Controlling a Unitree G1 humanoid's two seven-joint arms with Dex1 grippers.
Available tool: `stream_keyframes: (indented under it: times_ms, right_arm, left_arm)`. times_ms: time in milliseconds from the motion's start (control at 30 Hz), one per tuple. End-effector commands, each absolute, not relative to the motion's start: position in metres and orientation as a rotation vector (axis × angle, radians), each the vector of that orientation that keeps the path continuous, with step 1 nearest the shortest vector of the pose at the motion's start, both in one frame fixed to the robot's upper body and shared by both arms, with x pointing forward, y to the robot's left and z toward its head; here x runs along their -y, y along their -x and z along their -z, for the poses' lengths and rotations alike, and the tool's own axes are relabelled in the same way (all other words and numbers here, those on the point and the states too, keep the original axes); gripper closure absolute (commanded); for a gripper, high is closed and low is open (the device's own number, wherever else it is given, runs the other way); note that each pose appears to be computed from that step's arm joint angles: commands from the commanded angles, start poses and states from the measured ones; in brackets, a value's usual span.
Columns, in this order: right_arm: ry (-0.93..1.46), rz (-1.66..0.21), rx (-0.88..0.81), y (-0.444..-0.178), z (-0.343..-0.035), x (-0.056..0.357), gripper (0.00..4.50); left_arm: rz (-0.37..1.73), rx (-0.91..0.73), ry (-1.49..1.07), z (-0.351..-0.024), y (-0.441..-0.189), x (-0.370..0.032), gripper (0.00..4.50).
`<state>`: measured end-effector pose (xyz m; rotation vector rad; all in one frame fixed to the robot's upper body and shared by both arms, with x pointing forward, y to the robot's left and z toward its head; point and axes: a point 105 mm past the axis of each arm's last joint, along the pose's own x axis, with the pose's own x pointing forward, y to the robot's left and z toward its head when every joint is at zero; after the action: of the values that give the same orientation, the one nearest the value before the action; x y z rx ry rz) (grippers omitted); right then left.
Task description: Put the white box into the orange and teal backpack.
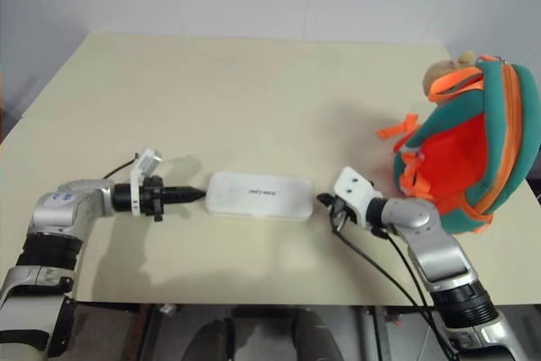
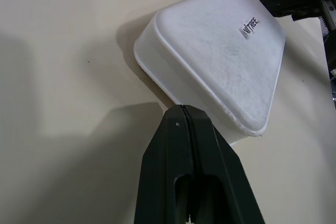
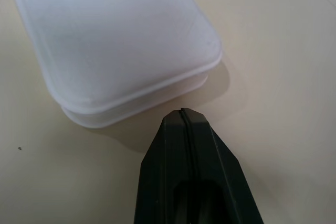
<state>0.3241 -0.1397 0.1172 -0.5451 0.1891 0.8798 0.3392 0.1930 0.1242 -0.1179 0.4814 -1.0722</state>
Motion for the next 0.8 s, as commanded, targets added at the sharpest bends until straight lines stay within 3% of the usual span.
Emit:
stream_keyframes:
  times_ms: [33,333,800]
  right_arm:
    - [0.563,-0.894,-0.143,-0.325,-0.125,0.133,4.49]
    - [0.552,-1.021,-0.135,-0.314,-0.129,0.114,4.49]
    - [0.561,-1.113,-0.221,-0.296,-0.124,0.12,4.49]
  left_arm:
    - [1.1,-0.452,0.086,-0.132,-0.342,-0.187,4.5]
    - [1.206,-0.494,0.084,-0.125,-0.332,-0.166,4.5]
    - [1.295,-0.613,0.032,-0.118,-0.301,-0.158,4.5]
